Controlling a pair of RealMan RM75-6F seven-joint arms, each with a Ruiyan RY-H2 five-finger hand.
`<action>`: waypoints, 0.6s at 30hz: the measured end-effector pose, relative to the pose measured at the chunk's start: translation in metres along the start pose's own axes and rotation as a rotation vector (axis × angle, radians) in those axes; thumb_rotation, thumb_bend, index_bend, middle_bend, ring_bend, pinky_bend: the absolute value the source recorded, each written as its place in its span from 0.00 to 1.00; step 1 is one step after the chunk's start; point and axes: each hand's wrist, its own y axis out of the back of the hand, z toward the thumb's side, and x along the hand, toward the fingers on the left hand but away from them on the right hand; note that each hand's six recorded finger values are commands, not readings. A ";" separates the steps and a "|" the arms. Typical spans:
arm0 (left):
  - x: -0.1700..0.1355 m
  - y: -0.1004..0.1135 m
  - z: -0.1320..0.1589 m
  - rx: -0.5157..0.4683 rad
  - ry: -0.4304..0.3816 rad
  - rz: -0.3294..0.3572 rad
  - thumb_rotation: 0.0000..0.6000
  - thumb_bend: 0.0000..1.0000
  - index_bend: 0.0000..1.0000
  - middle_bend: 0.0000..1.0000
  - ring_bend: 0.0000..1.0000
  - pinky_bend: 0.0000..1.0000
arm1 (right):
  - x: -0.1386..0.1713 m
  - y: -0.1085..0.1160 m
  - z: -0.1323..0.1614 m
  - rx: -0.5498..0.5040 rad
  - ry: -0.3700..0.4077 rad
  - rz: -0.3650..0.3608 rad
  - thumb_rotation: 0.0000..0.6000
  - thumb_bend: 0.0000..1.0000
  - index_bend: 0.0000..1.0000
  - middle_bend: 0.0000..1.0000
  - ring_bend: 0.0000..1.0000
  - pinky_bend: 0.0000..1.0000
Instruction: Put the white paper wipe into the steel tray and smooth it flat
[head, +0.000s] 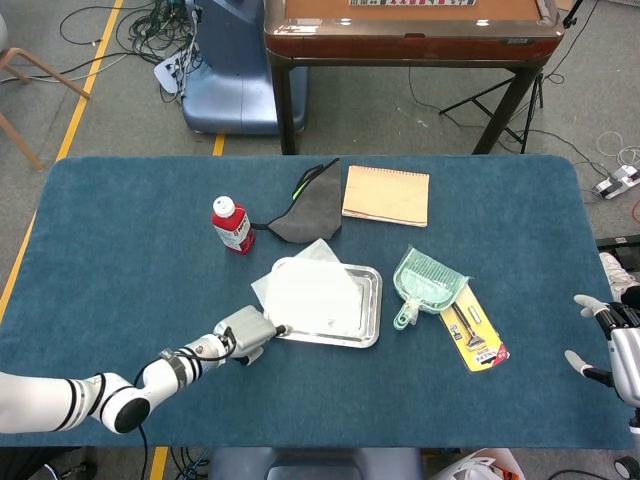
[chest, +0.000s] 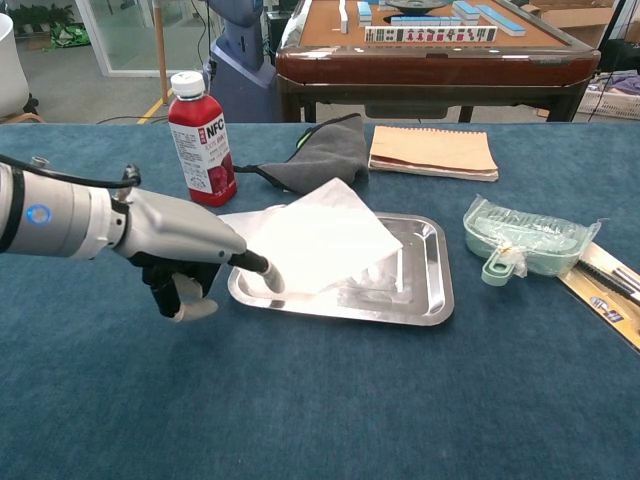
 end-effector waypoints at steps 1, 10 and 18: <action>-0.001 0.000 -0.002 -0.004 0.007 -0.001 1.00 0.52 0.13 1.00 1.00 1.00 | 0.000 0.000 0.000 0.000 0.000 0.000 1.00 0.07 0.27 0.39 0.28 0.34; -0.001 0.001 -0.027 -0.047 0.087 -0.006 1.00 0.52 0.13 1.00 1.00 1.00 | -0.001 0.000 0.002 -0.002 0.008 0.001 1.00 0.07 0.27 0.39 0.28 0.34; -0.008 0.009 -0.045 -0.138 0.141 -0.033 1.00 0.52 0.18 1.00 1.00 1.00 | -0.001 0.000 0.001 -0.004 0.006 -0.001 1.00 0.07 0.28 0.39 0.28 0.34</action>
